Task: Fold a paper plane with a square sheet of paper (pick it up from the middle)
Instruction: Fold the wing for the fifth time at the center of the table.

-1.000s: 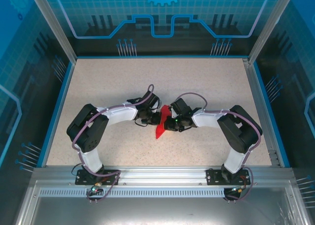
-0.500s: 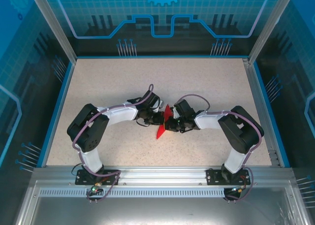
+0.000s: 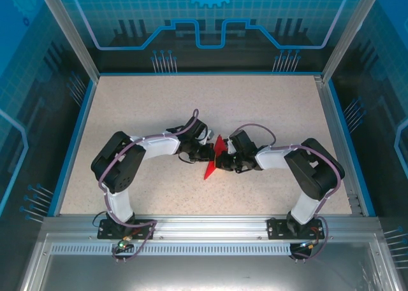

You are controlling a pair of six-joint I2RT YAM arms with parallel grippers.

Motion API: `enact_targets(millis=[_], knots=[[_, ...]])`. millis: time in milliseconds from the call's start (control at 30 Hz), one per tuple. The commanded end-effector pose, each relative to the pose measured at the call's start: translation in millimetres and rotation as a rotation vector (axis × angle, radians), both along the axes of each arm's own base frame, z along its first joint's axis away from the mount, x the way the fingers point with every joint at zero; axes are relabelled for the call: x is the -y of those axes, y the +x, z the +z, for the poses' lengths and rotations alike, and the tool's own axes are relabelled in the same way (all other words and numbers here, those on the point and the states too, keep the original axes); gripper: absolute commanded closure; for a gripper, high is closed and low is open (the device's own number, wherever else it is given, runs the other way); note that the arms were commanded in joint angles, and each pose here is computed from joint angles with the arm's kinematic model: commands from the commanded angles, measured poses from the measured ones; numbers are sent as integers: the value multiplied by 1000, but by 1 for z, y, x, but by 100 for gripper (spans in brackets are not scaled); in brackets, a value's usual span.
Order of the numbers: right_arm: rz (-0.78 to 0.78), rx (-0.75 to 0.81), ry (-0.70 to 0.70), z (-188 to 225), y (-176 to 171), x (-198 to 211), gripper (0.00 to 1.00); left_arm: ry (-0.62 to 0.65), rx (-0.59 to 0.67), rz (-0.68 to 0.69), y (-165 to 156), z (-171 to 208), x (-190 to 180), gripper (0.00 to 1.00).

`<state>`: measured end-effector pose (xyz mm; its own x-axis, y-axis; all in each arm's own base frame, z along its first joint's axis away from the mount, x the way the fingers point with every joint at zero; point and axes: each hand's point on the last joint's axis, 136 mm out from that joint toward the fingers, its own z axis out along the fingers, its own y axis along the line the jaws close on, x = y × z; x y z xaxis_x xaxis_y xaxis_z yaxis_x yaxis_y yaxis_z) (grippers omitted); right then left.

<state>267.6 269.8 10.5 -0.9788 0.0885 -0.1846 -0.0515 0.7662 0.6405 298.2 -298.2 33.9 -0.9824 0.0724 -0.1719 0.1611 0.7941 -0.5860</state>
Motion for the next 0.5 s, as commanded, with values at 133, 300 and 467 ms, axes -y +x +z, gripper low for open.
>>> enact_targets(millis=[133,300,467], knots=[[-34,-38,-79,-19,-10,22,94,44,-48,42,1,-29,-13,96],[-46,-32,-39,-8,-5,17,93,42,-45,35,2,-28,-12,96],[-51,-17,-21,4,0,16,93,54,-46,28,-1,-29,-16,96]])
